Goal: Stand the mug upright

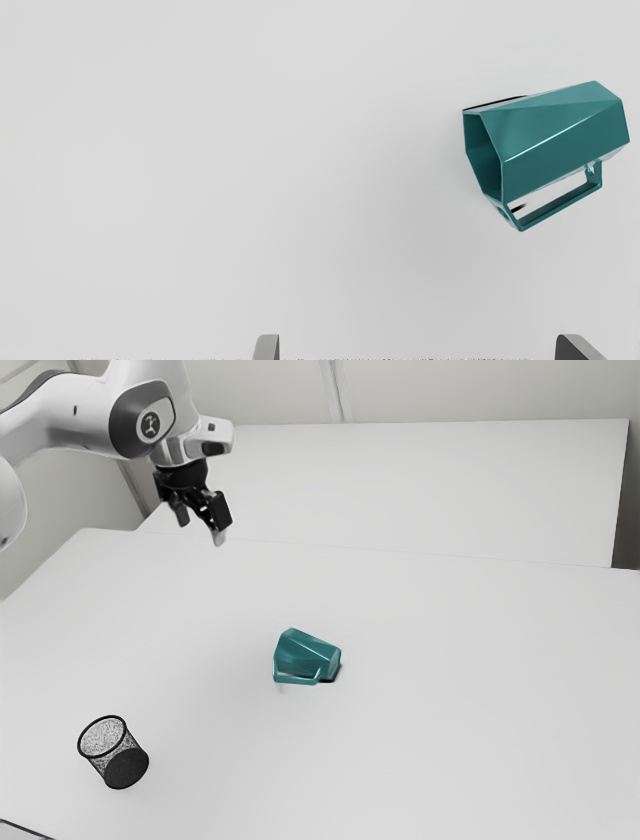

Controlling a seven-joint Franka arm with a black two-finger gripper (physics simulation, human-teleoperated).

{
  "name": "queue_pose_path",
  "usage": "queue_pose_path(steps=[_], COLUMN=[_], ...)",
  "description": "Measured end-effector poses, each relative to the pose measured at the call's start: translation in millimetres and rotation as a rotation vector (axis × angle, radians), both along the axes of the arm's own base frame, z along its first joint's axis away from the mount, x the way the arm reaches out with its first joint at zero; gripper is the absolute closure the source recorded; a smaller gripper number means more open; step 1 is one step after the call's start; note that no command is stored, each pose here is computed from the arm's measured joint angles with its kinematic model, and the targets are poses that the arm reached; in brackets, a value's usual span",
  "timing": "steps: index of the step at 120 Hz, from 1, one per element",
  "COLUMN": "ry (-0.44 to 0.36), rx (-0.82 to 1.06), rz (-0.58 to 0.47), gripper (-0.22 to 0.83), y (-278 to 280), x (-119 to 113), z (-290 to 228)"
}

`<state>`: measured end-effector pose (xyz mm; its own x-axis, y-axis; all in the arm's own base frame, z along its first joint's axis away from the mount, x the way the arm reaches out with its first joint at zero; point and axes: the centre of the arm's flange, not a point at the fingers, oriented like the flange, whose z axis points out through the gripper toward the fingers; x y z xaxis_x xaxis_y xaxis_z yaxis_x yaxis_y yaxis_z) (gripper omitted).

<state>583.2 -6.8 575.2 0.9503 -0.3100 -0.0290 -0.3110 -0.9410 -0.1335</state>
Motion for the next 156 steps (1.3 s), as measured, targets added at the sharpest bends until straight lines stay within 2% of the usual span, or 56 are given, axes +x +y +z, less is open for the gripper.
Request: queue_pose_path(steps=[12, 19, 31, 49, 73, 104, 128, 156], ry=[0.007, 0.033, 0.083, 0.136, 0.169, 0.200, 0.236, 0.223], rx=[-0.014, -0.061, -0.202, -0.430, -0.683, -0.802, -0.861, -0.904], rz=[0.030, 0.054, 0.124, 0.234, 0.352, 0.378, 0.397, 0.383], gripper=[0.00, 0.00, 0.00, 0.00, 0.00, 0.00, 0.00, 0.00], y=[2, 1, 5, 11, 32, 35, 33, 29], x=[0, 8, 22, 23, 28, 35, 25, 23], z=[-3, -29, -76, -129, -185, -239, -276, -282])
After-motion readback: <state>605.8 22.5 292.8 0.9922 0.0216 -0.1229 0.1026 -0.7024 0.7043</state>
